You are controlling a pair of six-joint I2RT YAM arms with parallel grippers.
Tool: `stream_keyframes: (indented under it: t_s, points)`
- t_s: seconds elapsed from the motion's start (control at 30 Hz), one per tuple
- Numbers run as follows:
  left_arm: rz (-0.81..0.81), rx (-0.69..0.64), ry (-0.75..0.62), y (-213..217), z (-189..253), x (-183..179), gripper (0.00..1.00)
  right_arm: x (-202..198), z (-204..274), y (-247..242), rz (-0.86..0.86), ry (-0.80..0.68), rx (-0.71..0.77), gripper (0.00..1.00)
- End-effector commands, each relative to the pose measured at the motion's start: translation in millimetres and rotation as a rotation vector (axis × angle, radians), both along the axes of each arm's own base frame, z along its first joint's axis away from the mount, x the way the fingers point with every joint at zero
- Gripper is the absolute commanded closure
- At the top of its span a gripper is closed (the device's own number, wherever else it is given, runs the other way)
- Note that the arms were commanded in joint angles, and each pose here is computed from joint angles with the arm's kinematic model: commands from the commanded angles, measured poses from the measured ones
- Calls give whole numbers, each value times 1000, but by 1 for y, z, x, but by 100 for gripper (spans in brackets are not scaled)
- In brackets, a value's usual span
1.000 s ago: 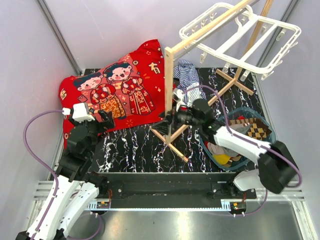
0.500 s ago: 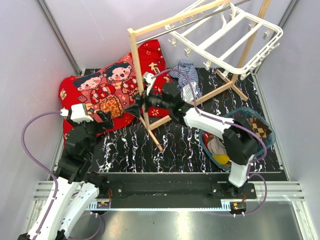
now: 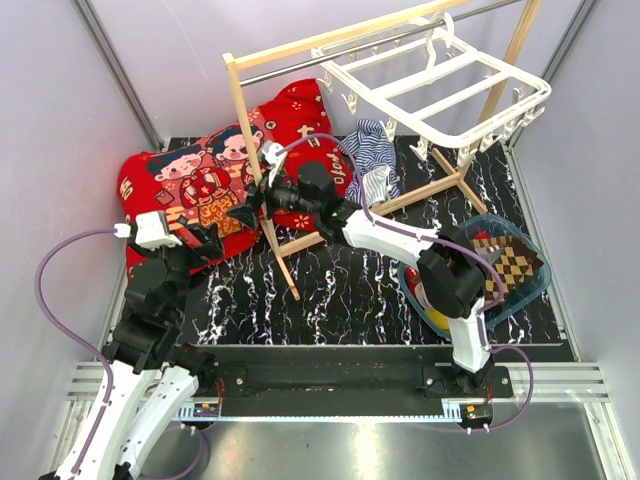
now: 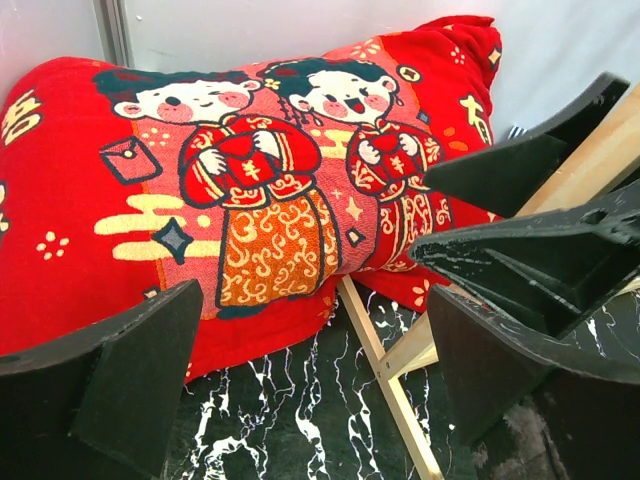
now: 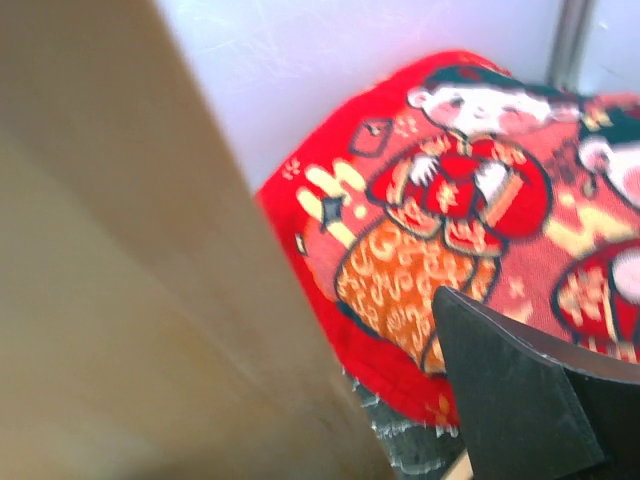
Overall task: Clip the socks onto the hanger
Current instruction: Move the clothesline to the center of the board.
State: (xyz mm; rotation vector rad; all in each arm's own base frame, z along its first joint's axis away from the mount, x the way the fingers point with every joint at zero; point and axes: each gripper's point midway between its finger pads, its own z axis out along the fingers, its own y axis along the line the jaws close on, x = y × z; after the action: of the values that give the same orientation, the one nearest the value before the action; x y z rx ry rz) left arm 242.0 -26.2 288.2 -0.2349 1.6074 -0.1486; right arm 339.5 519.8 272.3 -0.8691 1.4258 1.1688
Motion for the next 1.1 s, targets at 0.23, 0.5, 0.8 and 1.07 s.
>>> stream_keyframes:
  t_s: [0.23, 0.5, 0.8, 1.07]
  points:
    - [-119, -26, -93, -20, 28, -1, 1, -26, 26, -65, -178, -33, 34, 0]
    - [-308, -2, -143, -49, 47, -16, 1, -46, 24, -102, -226, -3, 37, 0]
    - [-656, -51, -129, -108, 76, -36, 1, -94, -20, -159, -252, 156, -22, 0]
    - [-815, -56, -76, -160, 88, -39, 1, -141, -36, -233, -326, 228, -150, 0]
